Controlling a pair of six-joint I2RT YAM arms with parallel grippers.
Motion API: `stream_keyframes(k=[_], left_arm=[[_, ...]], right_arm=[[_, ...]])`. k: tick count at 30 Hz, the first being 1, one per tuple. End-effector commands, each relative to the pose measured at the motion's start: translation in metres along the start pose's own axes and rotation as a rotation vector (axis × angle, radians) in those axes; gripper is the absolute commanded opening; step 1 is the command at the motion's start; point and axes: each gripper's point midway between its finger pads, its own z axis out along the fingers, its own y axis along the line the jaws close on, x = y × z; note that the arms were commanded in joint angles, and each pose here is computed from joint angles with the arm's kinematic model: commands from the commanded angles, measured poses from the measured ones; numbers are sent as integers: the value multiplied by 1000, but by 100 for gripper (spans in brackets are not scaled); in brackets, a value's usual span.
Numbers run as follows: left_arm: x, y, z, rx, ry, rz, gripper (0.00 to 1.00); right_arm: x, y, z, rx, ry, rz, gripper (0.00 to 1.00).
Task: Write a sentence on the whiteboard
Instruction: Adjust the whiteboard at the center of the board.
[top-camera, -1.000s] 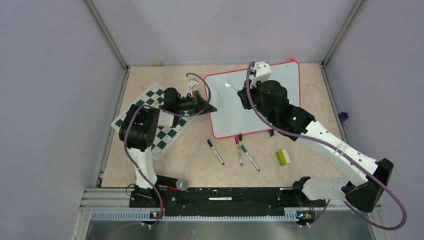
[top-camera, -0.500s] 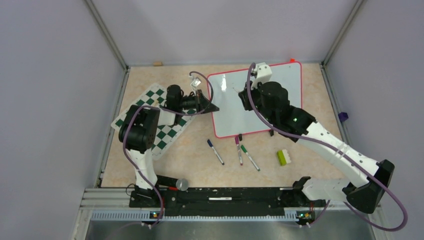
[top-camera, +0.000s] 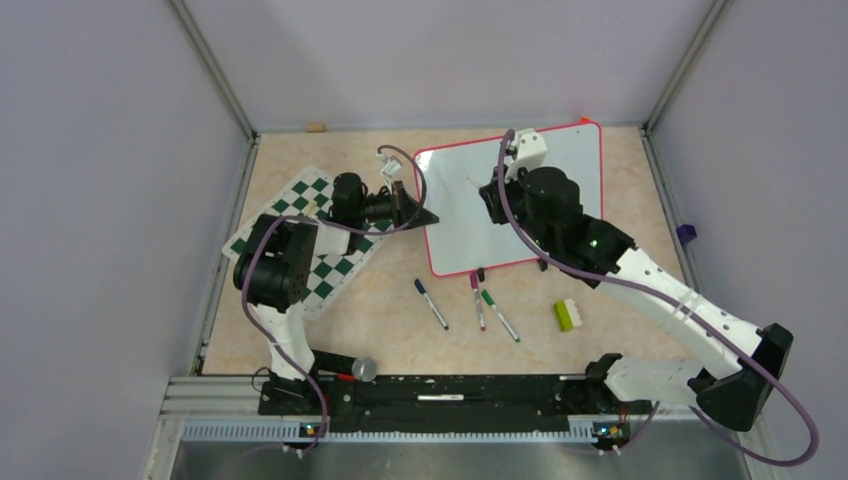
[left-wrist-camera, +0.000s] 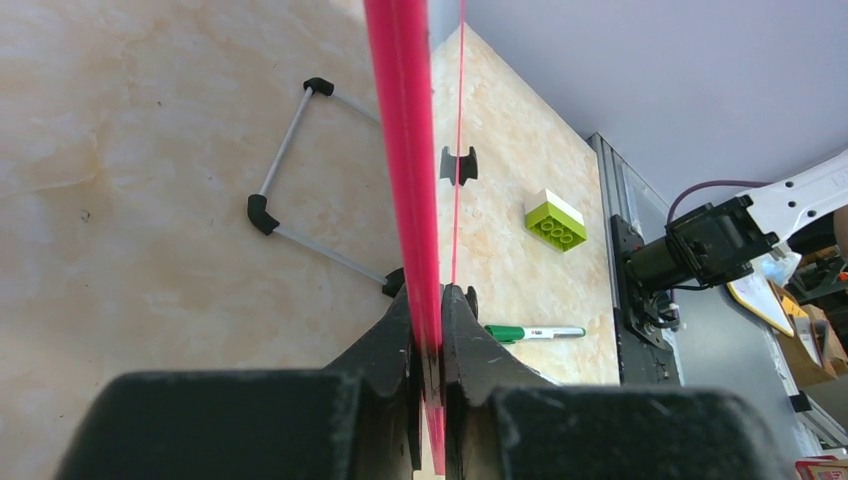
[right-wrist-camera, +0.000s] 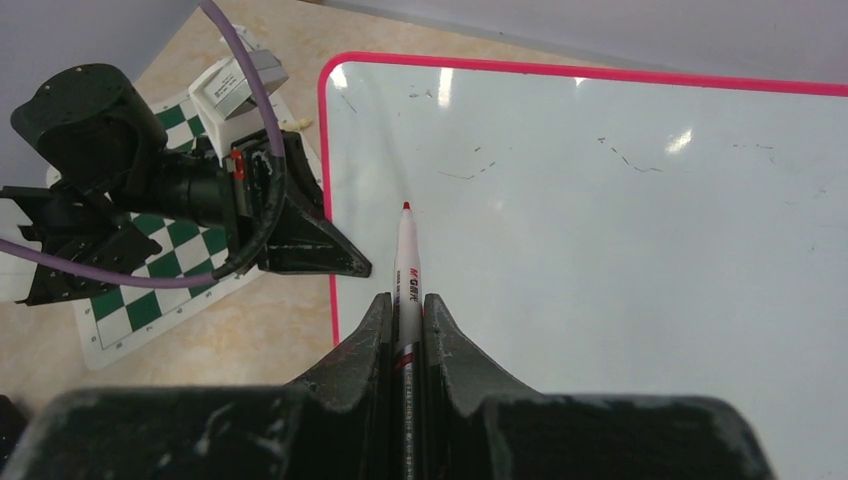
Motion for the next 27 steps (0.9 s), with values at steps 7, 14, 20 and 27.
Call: stream_keyframes(k=[7, 14, 20, 27], left_arm=[[16, 6, 8, -17, 41, 95, 0], [17, 2, 6, -20, 35, 116, 0], [19, 6, 5, -67, 33, 141, 0], [23, 9, 10, -78, 63, 153, 0]], right_arm=[[-8, 0, -6, -20, -45, 37, 0], [-6, 0, -6, -22, -46, 39, 0], [-4, -1, -6, -19, -48, 41, 0], [-3, -1, -5, -16, -48, 40, 0]])
